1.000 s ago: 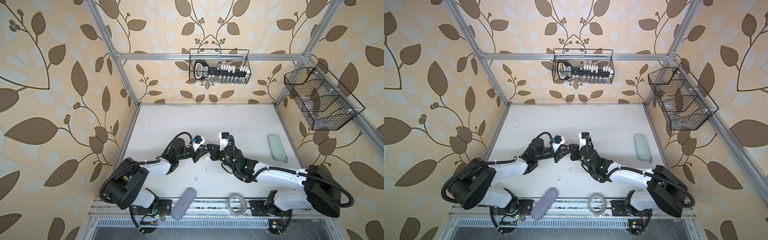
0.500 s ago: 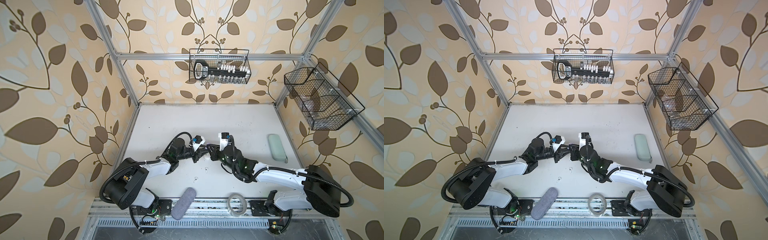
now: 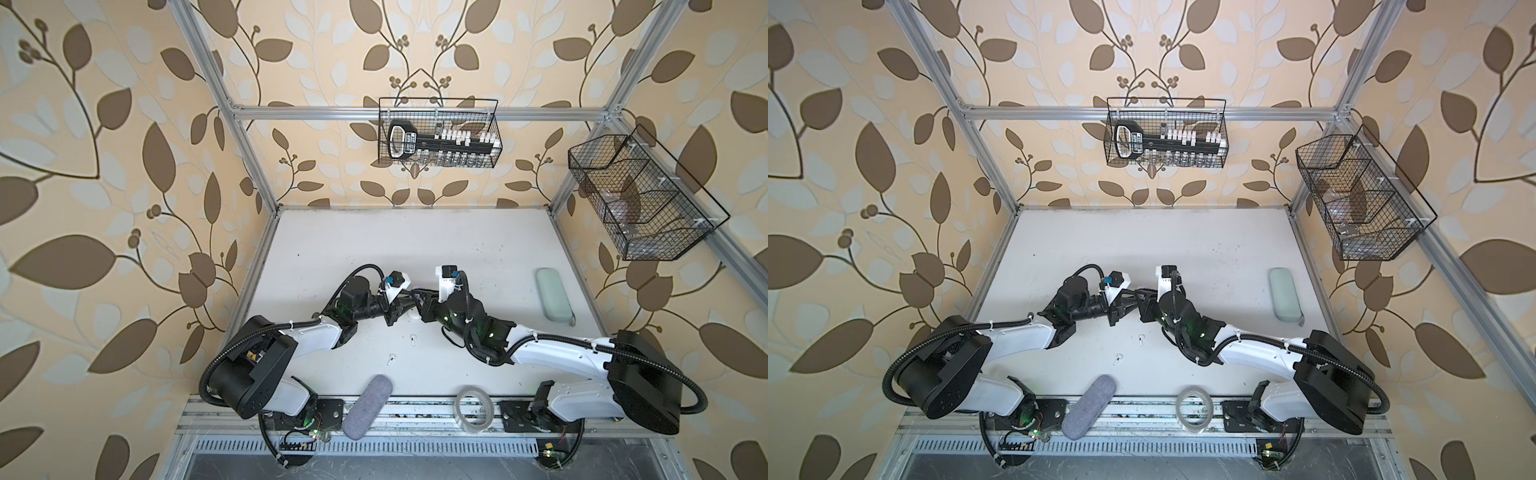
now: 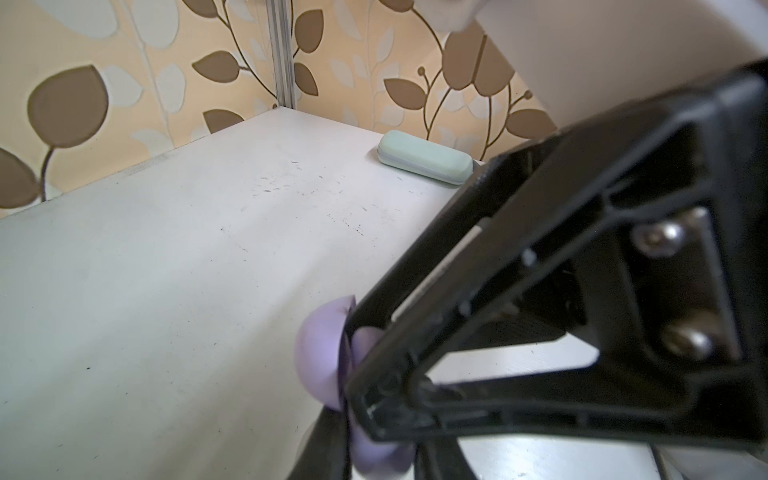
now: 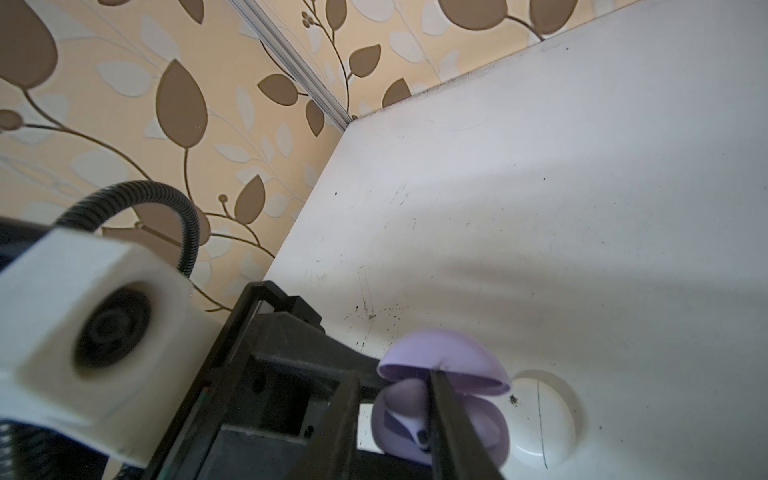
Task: Insert the wireless bluetooth earbuds into the charging case
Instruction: 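Press the lavender earbud down into the case slot with the right gripper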
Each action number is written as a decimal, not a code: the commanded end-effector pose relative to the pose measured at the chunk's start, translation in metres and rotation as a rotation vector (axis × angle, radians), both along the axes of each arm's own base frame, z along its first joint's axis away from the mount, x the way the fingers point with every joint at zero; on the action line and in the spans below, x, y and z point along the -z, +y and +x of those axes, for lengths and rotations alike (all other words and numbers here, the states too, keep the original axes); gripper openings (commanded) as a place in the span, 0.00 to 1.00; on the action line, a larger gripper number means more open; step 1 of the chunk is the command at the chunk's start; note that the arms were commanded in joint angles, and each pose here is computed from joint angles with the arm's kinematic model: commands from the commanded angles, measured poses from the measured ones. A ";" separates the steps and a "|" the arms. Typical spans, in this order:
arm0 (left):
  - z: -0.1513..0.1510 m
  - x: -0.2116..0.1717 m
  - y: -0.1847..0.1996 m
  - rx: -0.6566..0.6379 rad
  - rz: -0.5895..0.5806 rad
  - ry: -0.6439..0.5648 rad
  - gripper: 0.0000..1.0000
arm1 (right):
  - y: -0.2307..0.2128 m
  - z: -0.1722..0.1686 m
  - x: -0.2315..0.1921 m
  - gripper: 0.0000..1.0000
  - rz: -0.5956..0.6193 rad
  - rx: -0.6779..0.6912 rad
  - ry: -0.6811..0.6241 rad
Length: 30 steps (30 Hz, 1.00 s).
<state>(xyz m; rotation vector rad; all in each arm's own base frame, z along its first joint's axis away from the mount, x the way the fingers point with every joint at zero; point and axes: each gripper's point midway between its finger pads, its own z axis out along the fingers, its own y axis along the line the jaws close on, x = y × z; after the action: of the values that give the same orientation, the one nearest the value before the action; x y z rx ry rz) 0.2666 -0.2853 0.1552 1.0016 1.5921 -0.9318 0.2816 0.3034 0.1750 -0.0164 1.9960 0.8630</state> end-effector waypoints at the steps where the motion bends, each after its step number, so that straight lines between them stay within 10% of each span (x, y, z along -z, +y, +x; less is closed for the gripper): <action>1: -0.002 -0.040 -0.005 0.053 -0.086 -0.119 0.00 | -0.003 -0.004 0.010 0.32 -0.037 -0.017 0.030; 30: -0.006 -0.041 -0.007 0.079 -0.088 -0.114 0.00 | -0.004 0.004 0.007 0.23 -0.095 -0.038 0.037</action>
<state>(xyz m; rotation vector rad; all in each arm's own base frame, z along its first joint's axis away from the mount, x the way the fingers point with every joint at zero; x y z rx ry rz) 0.2651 -0.2849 0.1559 1.0095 1.5862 -0.9469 0.2840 0.3002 0.1737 -0.0694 2.0425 0.8300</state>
